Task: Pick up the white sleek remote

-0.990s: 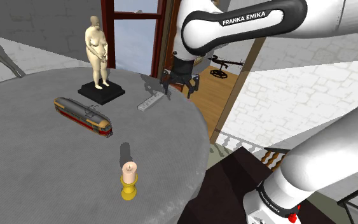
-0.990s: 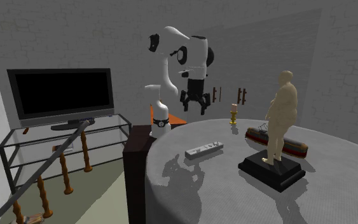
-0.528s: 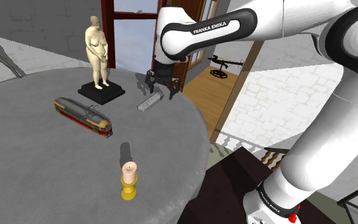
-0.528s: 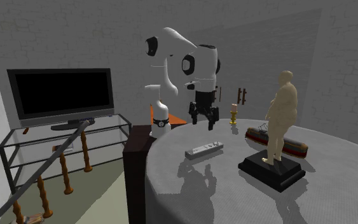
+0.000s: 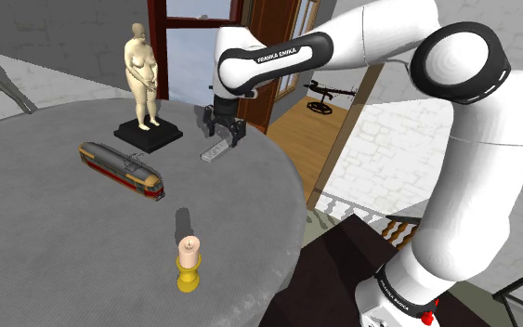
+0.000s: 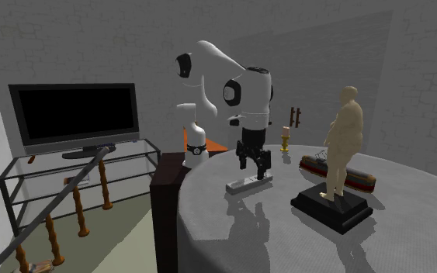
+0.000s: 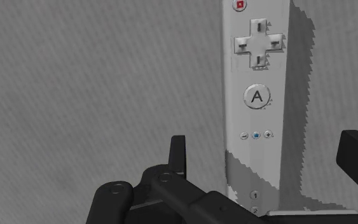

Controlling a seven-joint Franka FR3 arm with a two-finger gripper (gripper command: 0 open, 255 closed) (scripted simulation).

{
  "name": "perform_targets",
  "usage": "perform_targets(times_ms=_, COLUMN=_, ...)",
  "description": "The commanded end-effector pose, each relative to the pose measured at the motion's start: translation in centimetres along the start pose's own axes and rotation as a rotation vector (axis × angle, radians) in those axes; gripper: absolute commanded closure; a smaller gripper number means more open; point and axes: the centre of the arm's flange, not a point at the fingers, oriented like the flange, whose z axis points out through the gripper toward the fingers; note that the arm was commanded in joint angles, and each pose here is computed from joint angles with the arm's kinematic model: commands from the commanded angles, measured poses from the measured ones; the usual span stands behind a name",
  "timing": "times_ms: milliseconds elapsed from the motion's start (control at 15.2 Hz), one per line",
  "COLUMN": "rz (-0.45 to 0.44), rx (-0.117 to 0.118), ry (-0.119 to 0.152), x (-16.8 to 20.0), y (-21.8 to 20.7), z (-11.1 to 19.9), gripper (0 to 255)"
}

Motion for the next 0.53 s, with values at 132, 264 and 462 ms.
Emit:
perform_targets(times_ms=132, rz=0.005, rx=0.000, ry=0.000, x=0.1, y=-0.2, z=2.1, gripper=0)
perform_targets(times_ms=264, rz=0.005, rx=0.000, ry=0.000, x=0.1, y=-0.2, z=3.5, gripper=0)
perform_targets(times_ms=462, rz=0.005, rx=0.000, ry=0.000, x=0.1, y=-0.2, z=3.5, gripper=255)
